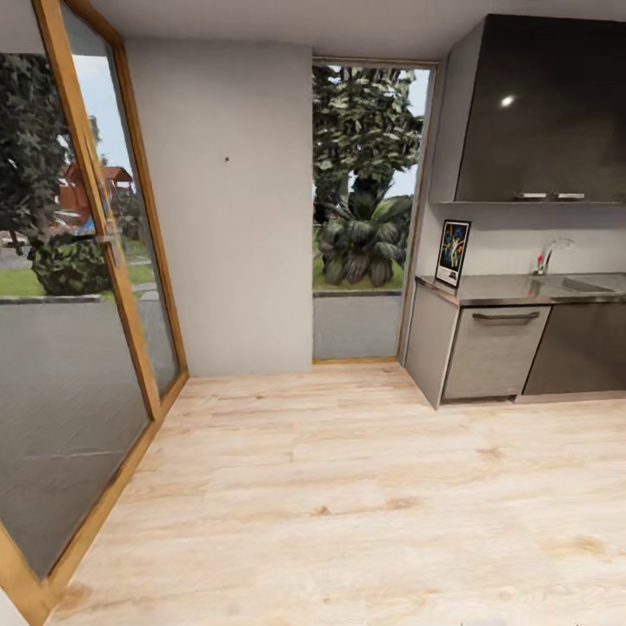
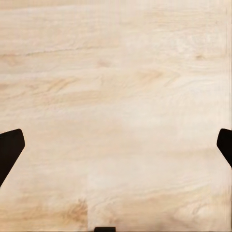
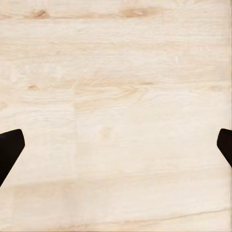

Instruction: Pick up the poster from the kitchen countertop and hang it on one of the wall nails in the kitchen.

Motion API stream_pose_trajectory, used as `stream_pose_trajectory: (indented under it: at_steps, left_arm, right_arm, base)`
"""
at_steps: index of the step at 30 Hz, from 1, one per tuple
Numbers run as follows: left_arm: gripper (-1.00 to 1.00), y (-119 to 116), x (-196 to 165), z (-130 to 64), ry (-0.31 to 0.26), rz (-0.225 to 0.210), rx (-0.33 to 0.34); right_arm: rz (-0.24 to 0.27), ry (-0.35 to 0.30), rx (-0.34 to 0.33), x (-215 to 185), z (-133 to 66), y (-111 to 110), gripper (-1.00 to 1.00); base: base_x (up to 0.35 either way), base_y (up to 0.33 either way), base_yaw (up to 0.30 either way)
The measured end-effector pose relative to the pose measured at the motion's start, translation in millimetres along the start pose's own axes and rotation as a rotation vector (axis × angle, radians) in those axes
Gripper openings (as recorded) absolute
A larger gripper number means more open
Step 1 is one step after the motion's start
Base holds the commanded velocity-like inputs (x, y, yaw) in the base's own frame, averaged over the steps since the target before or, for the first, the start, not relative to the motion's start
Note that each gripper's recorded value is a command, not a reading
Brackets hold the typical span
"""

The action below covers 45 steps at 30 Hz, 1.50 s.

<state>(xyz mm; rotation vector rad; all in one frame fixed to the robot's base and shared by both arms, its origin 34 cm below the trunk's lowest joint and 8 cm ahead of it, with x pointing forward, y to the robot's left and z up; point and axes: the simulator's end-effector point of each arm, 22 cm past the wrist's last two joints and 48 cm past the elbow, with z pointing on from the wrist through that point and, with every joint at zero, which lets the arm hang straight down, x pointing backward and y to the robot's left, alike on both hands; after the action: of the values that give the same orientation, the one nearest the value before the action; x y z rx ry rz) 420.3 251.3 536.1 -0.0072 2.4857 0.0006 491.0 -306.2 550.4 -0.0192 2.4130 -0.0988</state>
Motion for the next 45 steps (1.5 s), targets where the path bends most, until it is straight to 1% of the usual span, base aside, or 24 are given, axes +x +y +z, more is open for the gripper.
stream_pose_trajectory:
  at_steps: [6, 9, 15, 16, 21, 29, 34, 45]
  left_arm:
    - [1.00, 0, -1, -0.2, -0.003, 0.000, -0.001]
    - [1.00, 1, -2, -0.3, -0.004, 0.000, -0.001]
    - [1.00, 2, -2, -0.4, -0.006, -0.001, -0.003]
    - [1.00, 2, -2, -0.3, -0.006, -0.002, -0.003]
    - [1.00, 2, -2, -0.3, -0.006, -0.002, -0.003]
    - [1.00, 2, -2, -0.3, -0.006, -0.003, -0.004]
    - [1.00, 3, -2, -0.3, -0.006, -0.004, -0.006]
    - [1.00, 3, -2, -0.3, -0.005, -0.004, -0.007]
  right_arm:
    - [0.000, -0.003, 0.000, -2, -0.3, 0, 1.00]
    - [0.000, -0.005, 0.000, -2, -0.3, 0, 1.00]
    - [0.000, 0.002, 0.000, 1, -0.7, 0, 1.00]
    - [-0.002, 0.024, 0.000, 12, -1.3, -1, 1.00]
    - [-0.002, 0.053, 0.000, 26, -2.5, -1, 1.00]
    - [-0.001, 0.059, 0.000, 29, -2.8, 0, 1.00]
    - [0.000, 0.059, 0.000, 29, -2.8, 0, 1.00]
    - [0.000, 0.058, 0.001, 29, -2.7, 0, 1.00]
  base:
    - [0.328, -0.025, -0.292]
    - [0.336, 0.027, -0.134]
    - [0.336, 0.112, -0.027]
    - [0.321, 0.174, -0.006]
    - [0.301, 0.209, -0.003]
    - [0.278, 0.244, 0.000]
    - [0.312, 0.111, 0.000]
    - [0.293, -0.173, 0.000]
